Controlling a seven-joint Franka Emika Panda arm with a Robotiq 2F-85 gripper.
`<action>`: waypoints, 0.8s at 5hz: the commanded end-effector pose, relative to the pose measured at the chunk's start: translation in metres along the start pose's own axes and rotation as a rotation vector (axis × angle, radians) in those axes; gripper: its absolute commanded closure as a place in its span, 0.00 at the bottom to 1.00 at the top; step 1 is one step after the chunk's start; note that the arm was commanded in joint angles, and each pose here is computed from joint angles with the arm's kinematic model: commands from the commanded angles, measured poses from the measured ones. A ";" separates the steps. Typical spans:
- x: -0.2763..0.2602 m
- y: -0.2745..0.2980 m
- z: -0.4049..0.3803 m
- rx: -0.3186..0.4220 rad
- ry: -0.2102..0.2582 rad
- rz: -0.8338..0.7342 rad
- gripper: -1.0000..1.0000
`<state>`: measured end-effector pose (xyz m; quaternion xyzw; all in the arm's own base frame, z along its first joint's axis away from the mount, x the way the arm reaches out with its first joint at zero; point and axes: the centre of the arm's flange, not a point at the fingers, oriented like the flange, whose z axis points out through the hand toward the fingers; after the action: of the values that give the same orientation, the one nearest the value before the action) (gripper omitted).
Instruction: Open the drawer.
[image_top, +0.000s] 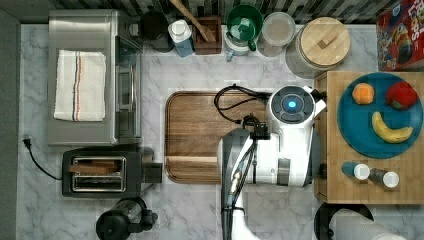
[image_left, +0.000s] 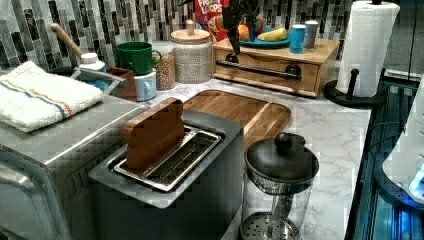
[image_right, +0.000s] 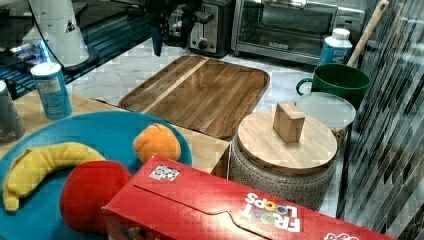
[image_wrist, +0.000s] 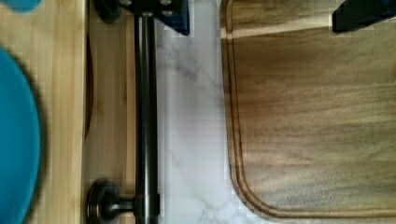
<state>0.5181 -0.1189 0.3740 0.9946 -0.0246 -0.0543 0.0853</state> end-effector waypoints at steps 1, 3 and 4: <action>-0.005 0.038 0.013 -0.036 0.158 -0.078 0.00; -0.001 0.066 0.039 -0.024 0.168 -0.107 0.00; -0.004 0.063 0.051 -0.012 0.176 -0.076 0.00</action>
<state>0.5215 -0.1899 0.3583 0.9924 0.0249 0.0577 0.1054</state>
